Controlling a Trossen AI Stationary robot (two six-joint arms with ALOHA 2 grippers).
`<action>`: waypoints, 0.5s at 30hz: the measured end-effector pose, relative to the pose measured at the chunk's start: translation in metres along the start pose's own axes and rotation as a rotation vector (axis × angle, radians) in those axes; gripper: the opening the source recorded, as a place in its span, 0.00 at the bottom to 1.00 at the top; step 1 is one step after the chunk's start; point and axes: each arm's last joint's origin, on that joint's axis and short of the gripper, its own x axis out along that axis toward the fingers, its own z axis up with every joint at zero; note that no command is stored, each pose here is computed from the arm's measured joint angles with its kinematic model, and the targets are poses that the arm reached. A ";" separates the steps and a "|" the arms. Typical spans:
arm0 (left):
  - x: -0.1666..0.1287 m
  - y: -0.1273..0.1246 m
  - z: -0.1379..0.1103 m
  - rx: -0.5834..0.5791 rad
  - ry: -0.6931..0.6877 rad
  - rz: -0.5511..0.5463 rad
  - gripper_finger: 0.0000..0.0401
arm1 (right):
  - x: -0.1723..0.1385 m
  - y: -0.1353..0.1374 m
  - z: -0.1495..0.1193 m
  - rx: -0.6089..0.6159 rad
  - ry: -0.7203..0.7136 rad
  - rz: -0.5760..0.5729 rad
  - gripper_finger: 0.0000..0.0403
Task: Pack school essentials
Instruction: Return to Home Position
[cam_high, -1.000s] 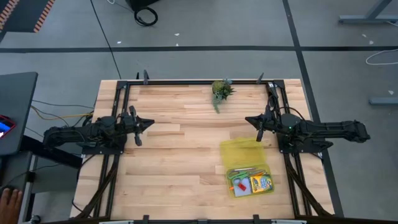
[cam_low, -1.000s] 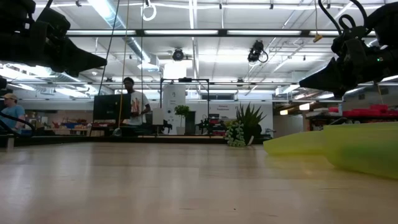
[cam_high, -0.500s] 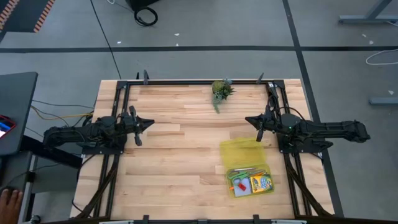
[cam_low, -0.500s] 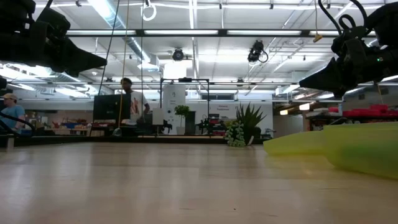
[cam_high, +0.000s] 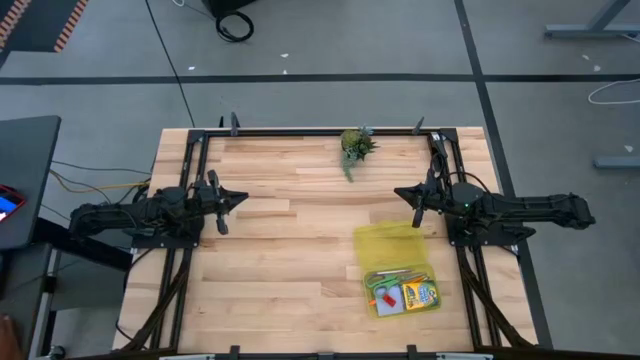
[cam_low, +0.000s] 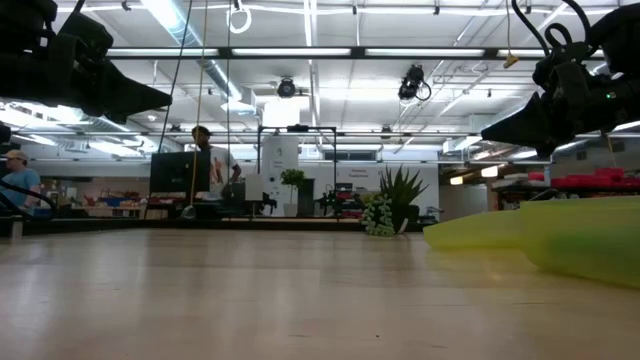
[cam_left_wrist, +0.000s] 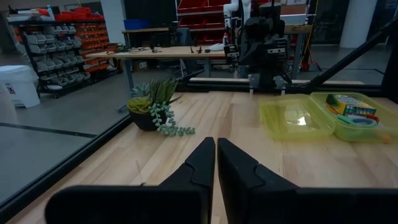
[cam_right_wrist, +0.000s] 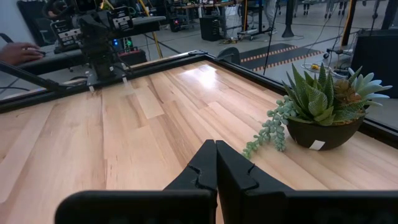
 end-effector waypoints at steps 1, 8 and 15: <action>0.000 0.000 0.000 0.000 0.000 0.000 0.07 | 0.000 0.000 0.000 0.000 0.000 0.000 0.02; 0.000 0.000 0.000 0.000 0.001 0.000 0.09 | 0.000 0.000 0.000 0.000 0.000 0.000 0.02; 0.000 0.000 0.000 0.000 0.000 0.000 0.06 | 0.000 0.000 0.000 0.000 0.000 0.000 0.02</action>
